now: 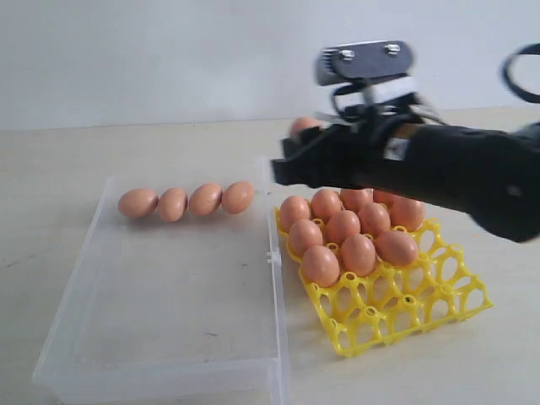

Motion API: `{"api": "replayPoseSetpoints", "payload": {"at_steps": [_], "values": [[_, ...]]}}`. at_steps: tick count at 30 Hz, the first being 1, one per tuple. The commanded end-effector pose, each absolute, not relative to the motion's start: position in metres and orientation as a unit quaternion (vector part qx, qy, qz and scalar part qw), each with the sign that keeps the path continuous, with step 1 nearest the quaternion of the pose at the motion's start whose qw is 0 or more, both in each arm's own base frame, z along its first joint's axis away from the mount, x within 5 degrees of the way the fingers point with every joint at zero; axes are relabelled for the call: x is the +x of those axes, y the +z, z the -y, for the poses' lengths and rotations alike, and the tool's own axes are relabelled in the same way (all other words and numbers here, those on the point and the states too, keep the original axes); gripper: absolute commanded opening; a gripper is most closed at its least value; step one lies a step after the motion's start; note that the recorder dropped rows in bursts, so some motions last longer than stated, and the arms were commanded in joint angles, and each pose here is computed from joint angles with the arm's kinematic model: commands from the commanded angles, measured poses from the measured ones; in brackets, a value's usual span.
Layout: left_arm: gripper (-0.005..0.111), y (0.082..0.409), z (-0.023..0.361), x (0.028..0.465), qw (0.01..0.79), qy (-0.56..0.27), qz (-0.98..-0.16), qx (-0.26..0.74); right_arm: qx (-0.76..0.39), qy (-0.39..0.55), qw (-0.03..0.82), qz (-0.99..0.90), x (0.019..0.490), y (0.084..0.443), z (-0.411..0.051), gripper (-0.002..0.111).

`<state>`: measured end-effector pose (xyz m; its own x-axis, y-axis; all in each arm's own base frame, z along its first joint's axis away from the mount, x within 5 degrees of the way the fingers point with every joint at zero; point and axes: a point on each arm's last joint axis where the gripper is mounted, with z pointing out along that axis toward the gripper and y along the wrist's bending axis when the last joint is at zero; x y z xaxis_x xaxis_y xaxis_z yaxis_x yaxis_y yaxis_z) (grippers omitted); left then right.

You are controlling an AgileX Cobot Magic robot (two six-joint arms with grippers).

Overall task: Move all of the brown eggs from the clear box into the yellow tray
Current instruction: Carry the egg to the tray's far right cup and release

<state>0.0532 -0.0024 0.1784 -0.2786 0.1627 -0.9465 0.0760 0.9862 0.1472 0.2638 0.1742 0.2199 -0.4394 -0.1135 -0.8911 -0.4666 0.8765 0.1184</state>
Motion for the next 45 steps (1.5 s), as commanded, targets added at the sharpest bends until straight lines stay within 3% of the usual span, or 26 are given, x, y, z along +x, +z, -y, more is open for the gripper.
{"api": "replayPoseSetpoints", "payload": {"at_steps": [1, 8, 21, 42, 45], "values": [[0.0, 0.181, 0.003, 0.053, 0.604, 0.033, -0.794, 0.07, -0.123, 0.135, 0.512, -0.839, 0.247, 0.212, -0.118, 0.0], [0.0, 0.181, 0.003, 0.053, 0.604, 0.033, -0.794, 0.07, -0.065, 0.083, 0.496, -0.862, 0.248, 0.182, -0.075, 0.0], [0.0, 0.181, 0.003, 0.053, 0.604, 0.033, -0.794, 0.07, -0.05, 0.064, 0.469, -0.879, 0.265, 0.135, -0.07, 0.0], [0.0, 0.181, 0.003, 0.053, 0.604, 0.033, -0.794, 0.07, -0.042, 0.057, 0.472, -0.879, 0.27, 0.117, -0.069, 0.0], [0.0, 0.181, 0.003, 0.053, 0.604, 0.033, -0.794, 0.07, -0.042, 0.057, 0.472, -0.879, 0.27, 0.118, -0.069, 0.007]]}}
